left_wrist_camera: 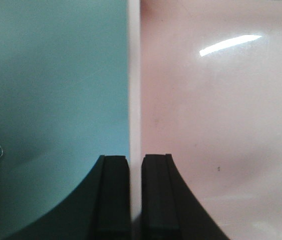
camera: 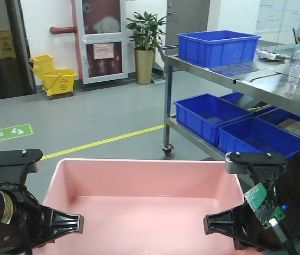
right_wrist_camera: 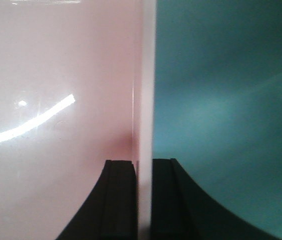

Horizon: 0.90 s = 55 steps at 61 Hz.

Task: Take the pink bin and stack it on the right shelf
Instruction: 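Hold the pink bin with both grippers while driving to the table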

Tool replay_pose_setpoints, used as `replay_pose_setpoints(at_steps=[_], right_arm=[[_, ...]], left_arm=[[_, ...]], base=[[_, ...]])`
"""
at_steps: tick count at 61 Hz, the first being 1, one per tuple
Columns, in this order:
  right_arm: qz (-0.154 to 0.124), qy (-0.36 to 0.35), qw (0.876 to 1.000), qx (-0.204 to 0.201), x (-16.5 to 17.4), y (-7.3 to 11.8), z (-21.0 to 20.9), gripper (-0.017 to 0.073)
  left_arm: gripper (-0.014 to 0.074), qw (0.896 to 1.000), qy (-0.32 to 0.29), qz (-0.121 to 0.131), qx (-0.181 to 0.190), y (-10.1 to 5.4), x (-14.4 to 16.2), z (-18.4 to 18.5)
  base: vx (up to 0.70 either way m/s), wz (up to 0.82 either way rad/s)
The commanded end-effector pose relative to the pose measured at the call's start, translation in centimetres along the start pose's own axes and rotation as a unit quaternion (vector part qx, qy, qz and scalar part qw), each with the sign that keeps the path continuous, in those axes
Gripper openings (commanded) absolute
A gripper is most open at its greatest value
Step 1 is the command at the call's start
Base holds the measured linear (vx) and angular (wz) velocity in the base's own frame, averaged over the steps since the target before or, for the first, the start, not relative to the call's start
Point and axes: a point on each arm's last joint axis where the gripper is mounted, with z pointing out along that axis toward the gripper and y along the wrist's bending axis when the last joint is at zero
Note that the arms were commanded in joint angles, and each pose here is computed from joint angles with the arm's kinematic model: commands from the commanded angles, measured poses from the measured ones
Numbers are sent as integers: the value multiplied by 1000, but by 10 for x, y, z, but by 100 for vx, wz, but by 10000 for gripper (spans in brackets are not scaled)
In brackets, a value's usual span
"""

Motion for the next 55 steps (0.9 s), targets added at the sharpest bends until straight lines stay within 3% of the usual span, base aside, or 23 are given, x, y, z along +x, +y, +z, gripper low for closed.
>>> replay_pose_setpoints(at_steps=[1,55], right_arm=[[-13,-51,998,18,-7,-9,-19,36],[-12,-51,998,18,-7,-9,-19,36]], left_arm=[[57,999,-52,5,5,3,-10,-19],[57,999,-52,5,6,3,-10,-19]], base=[[22,-20],[35,1]])
